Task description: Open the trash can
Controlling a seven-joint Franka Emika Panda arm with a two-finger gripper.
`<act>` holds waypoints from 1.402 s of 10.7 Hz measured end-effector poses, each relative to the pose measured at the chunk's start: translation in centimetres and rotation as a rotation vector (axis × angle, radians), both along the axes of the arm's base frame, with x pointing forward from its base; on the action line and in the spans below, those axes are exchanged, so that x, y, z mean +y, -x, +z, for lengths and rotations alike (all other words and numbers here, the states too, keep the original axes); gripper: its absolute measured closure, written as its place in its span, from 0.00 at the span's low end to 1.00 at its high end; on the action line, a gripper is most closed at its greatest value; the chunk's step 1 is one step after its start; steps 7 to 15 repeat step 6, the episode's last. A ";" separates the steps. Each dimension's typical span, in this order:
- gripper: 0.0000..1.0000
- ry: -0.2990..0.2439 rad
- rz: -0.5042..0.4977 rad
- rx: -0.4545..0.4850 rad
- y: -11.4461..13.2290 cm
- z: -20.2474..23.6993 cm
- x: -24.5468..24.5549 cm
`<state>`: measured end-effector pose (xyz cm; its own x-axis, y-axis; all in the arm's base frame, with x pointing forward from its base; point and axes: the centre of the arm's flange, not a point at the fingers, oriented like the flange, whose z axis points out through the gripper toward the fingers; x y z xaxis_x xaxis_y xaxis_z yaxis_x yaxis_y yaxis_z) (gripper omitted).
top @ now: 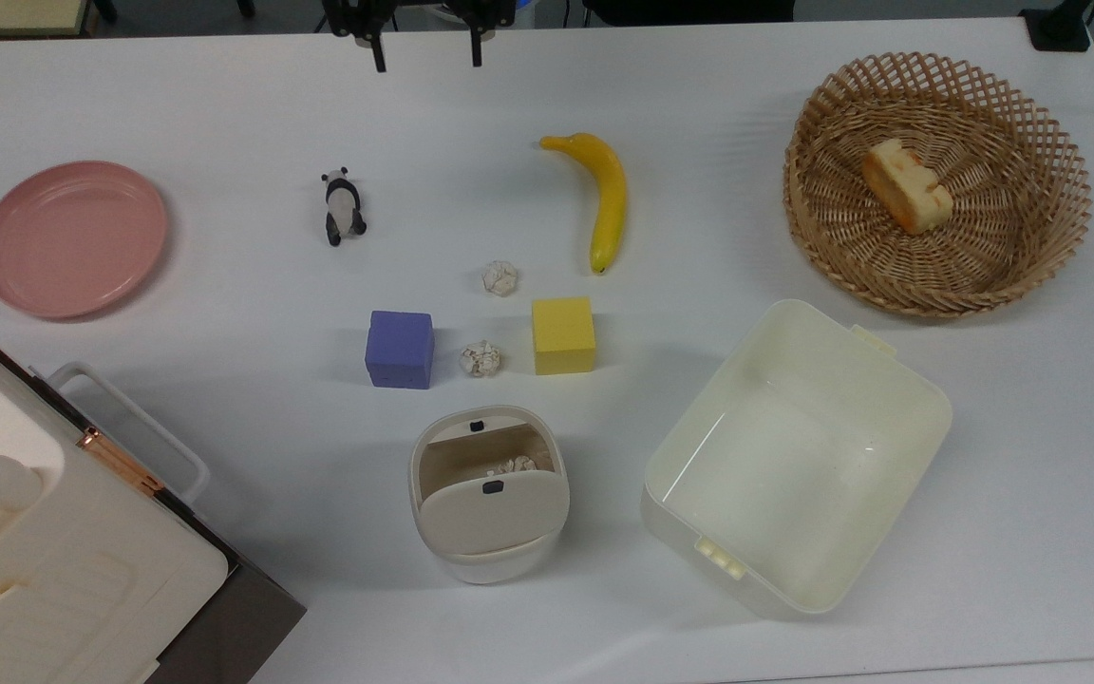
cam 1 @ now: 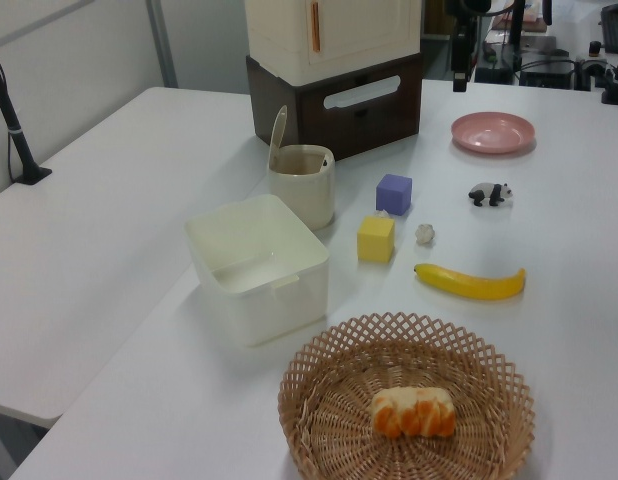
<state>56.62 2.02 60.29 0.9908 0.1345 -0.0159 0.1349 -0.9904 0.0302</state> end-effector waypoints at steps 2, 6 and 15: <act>0.00 0.000 -0.004 0.001 0.0 0.0 -0.2; 0.00 0.000 -0.029 0.002 0.0 0.0 -1.5; 0.00 0.000 -0.029 0.002 0.0 0.0 -1.5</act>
